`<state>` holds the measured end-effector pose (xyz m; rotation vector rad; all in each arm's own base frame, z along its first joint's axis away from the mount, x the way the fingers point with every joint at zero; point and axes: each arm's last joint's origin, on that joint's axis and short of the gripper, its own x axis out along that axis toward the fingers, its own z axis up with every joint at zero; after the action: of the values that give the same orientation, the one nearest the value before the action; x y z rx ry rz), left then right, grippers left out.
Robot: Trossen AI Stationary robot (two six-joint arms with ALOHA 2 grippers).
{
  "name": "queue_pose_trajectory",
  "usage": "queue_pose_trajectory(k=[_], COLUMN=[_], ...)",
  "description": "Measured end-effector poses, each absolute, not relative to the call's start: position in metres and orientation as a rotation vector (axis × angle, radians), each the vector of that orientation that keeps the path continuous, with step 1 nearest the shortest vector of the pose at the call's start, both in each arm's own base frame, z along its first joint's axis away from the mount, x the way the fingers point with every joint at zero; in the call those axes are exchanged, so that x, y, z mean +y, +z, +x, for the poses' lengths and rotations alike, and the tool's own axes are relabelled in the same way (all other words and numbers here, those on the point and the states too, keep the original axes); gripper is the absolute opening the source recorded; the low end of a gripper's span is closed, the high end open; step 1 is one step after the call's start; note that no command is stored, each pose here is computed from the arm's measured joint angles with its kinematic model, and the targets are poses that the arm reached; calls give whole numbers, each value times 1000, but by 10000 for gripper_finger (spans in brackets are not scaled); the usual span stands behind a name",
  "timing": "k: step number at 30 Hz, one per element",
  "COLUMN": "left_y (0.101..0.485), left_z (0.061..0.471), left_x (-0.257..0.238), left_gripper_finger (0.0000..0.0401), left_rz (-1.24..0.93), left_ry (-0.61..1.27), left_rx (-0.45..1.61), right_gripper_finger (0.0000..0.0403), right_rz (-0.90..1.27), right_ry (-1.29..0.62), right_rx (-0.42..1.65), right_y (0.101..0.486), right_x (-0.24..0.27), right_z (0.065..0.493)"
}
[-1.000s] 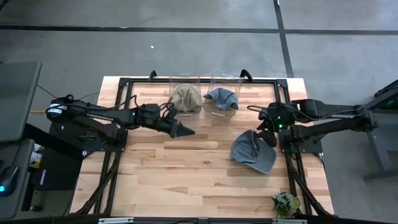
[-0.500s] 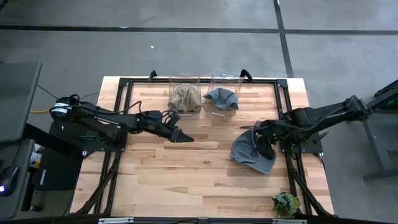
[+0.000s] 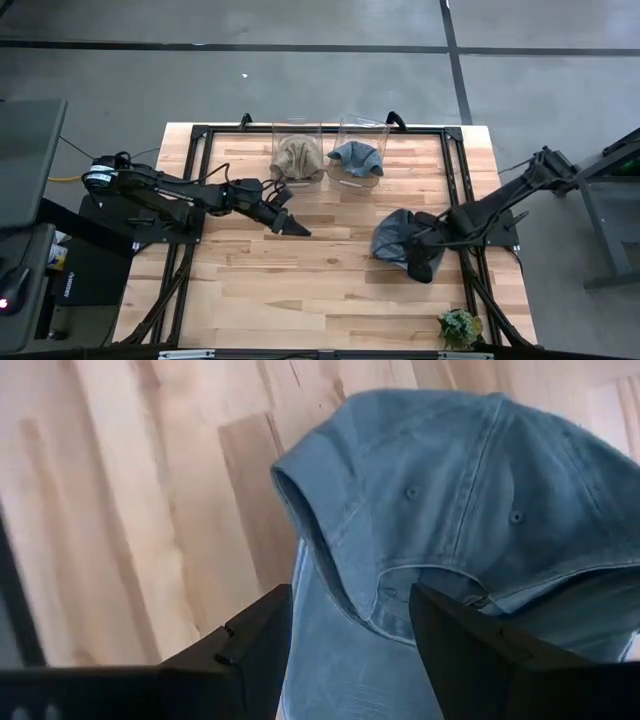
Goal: Pick & Place hat
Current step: Put the blue cap into the right transparent bin
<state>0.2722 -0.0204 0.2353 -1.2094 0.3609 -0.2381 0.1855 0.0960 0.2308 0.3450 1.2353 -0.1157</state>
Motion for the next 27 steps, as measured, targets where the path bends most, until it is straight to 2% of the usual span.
queue_pose_trajectory(k=[7,17,27], left_y=[235,235,235], left_z=[272,271,271], left_x=[-21,-22,-22], left_gripper_finger=[0,0,0], left_rz=[-1214,-1223,-1240], left_ry=[-254,-295,-296], left_rx=[375,406,413], right_gripper_finger=[209,278,285], right_rz=[379,397,329], right_ry=[-60,-142,-238], right_rx=[1304,1367,1315], right_y=[214,192,188], right_x=[109,114,110], right_z=[199,211,215])
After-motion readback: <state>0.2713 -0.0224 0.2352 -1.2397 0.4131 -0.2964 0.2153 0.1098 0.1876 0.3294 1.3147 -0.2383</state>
